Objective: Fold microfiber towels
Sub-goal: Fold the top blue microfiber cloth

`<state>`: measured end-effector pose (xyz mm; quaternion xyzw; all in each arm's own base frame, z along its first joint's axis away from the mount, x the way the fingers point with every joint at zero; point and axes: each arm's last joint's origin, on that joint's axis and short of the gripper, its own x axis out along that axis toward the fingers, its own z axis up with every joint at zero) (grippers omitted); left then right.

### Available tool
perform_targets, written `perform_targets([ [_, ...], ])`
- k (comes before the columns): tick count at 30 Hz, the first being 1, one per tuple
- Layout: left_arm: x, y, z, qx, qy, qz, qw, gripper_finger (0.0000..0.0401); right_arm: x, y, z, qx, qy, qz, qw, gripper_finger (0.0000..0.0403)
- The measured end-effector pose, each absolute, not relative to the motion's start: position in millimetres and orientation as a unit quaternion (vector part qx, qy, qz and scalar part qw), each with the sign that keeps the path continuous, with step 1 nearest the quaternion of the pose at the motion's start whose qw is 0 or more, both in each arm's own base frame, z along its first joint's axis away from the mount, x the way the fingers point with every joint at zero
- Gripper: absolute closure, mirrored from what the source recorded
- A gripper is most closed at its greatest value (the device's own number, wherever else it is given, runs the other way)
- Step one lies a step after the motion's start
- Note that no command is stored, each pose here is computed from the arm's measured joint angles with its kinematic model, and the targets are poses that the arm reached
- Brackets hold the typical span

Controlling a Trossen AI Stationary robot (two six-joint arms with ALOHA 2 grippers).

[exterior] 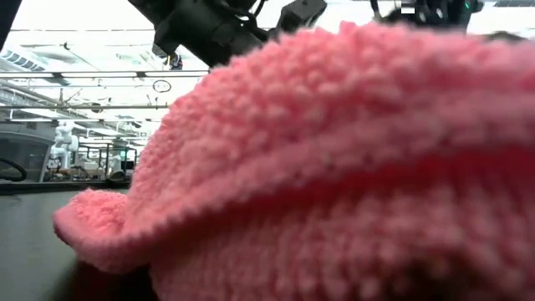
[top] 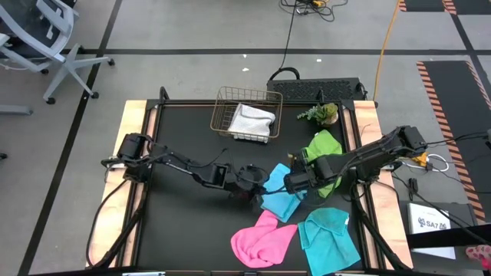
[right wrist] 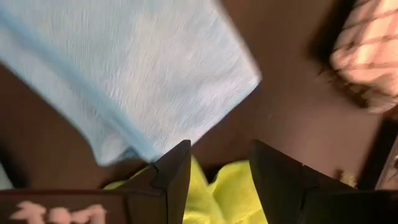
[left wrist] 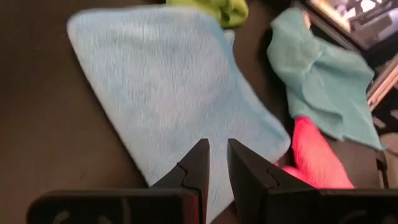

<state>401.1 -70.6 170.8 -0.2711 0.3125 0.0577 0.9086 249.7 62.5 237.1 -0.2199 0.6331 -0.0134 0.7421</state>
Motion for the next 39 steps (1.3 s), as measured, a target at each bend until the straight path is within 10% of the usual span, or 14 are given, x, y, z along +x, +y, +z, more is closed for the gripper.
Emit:
perform_targets([
  [20, 404, -75, 145, -0.276, 0.363, 0.009, 0.89, 0.0399, 237, 24, 292, -0.121, 0.479, -0.174, 0.852, 0.0259],
  [39, 357, -44, 140, -0.218, 0.522, 0.238, 0.79, 0.04, 246, 25, 298, -0.083, 0.433, -0.154, 0.884, 0.0259],
])
